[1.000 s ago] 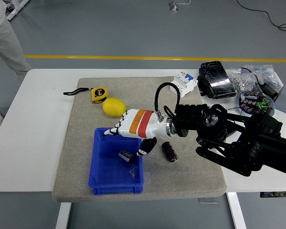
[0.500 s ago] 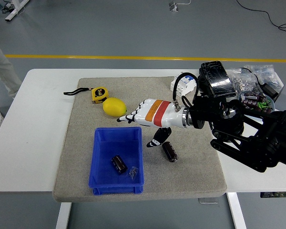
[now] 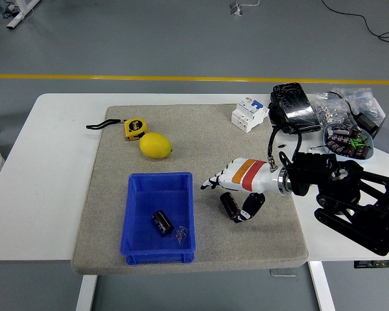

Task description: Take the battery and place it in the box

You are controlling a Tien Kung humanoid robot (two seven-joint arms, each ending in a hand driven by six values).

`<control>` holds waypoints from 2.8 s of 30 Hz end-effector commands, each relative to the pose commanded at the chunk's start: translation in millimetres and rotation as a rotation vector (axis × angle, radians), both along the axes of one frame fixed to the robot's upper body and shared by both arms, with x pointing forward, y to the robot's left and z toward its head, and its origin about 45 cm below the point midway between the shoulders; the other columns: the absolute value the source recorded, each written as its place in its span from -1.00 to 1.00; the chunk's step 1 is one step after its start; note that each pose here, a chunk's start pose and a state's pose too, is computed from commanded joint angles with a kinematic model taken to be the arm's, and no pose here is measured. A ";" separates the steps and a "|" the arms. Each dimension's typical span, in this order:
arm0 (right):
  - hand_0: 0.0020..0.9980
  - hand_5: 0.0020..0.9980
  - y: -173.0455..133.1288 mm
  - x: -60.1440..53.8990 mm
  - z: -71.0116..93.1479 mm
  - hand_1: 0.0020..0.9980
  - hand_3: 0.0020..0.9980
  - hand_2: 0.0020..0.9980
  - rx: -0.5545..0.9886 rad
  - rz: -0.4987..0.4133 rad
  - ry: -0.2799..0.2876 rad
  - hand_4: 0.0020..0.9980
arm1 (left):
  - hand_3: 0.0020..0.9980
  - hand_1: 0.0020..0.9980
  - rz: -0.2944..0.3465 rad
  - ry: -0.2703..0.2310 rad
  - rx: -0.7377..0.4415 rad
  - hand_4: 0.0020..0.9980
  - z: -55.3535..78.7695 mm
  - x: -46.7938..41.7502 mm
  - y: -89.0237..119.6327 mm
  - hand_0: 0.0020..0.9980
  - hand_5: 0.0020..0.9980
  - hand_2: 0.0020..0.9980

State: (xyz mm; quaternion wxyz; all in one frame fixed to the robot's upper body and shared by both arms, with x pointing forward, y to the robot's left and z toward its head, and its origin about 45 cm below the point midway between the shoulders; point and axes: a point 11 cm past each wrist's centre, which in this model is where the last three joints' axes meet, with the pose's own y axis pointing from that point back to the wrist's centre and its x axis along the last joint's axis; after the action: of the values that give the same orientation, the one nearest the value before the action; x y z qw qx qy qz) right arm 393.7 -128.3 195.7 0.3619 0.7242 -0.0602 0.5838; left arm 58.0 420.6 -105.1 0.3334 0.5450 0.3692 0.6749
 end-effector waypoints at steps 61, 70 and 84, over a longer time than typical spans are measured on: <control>0.20 -0.57 -12.6 13.5 -28.3 0.05 0.46 0.26 0.081 -0.121 0.037 0.77 | 0.25 0.04 -0.010 -0.001 -0.011 0.46 -0.9 3.2 -4.0 0.15 0.16 0.25; 0.16 -0.62 -13.6 14.7 -28.1 0.01 0.34 0.18 0.087 -0.119 0.021 0.66 | 0.25 0.04 -0.010 -0.004 -0.011 0.46 -0.8 4.4 -4.3 0.15 0.16 0.25; 0.09 -0.68 -14.7 17.1 -23.4 -0.06 0.18 0.09 0.098 -0.128 0.011 0.52 | 0.25 0.04 -0.011 -0.004 -0.012 0.46 -0.9 4.2 -4.2 0.15 0.16 0.25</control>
State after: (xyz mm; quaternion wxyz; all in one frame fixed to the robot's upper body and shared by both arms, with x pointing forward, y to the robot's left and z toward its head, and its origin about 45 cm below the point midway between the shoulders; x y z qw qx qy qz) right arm 410.8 -143.0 172.2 0.3627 0.7391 -0.1328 0.5518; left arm 62.2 416.3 -105.9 0.3408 0.5437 0.3697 0.6719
